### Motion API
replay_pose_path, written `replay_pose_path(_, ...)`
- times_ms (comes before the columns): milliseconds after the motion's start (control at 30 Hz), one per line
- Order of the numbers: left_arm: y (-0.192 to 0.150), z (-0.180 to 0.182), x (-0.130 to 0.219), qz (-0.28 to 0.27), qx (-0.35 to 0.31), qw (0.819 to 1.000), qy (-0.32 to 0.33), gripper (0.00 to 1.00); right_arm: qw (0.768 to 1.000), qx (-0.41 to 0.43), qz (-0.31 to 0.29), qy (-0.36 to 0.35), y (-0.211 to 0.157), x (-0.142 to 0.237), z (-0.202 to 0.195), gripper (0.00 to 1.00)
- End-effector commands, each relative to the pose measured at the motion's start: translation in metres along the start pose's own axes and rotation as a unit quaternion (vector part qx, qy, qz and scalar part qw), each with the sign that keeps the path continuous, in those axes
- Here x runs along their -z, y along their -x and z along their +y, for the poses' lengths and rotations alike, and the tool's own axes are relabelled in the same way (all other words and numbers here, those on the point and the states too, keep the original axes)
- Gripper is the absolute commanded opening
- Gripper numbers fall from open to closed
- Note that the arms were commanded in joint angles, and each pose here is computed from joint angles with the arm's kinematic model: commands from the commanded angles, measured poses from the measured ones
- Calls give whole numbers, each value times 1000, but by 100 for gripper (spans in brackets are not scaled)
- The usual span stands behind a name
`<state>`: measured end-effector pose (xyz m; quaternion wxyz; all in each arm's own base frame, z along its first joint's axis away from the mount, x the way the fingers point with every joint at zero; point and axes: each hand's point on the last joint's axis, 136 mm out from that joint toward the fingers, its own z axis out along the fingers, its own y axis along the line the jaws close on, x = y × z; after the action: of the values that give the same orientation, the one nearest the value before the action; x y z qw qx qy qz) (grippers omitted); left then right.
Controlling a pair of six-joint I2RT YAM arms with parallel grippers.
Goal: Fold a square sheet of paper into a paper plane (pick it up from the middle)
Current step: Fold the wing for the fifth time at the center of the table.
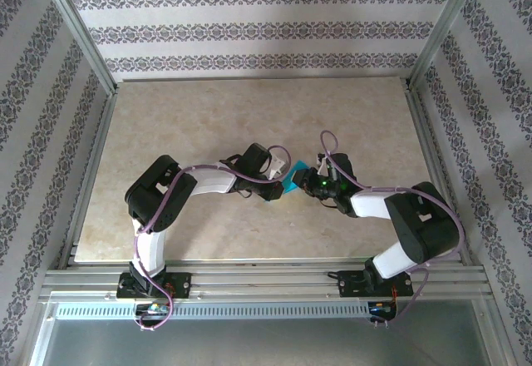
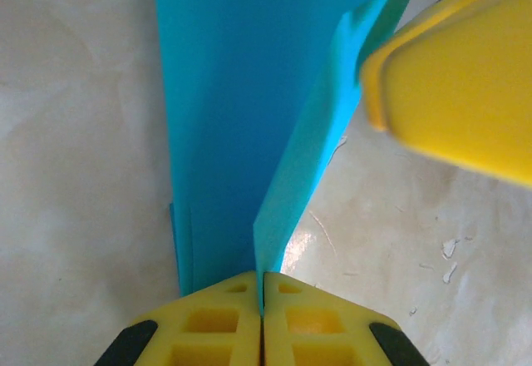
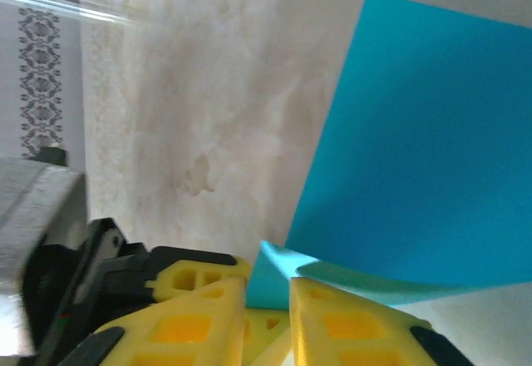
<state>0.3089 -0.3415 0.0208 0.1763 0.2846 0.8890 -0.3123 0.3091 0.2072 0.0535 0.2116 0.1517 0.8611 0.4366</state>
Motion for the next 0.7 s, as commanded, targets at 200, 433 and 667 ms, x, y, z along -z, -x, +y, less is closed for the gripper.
replay_pose_path(200,-51,29,-7,102,89,990,41,9,1000,8,-2,23,10,-26,17,14)
replay_pose_path(433,-52,29,-6,118,119,985,41,9,1000,-5,-1,8,2,-24,6,13)
replay_pose_path(667,-52,30,-4,131,140,980,45,9,1000,-13,2,-8,-6,-22,-7,12)
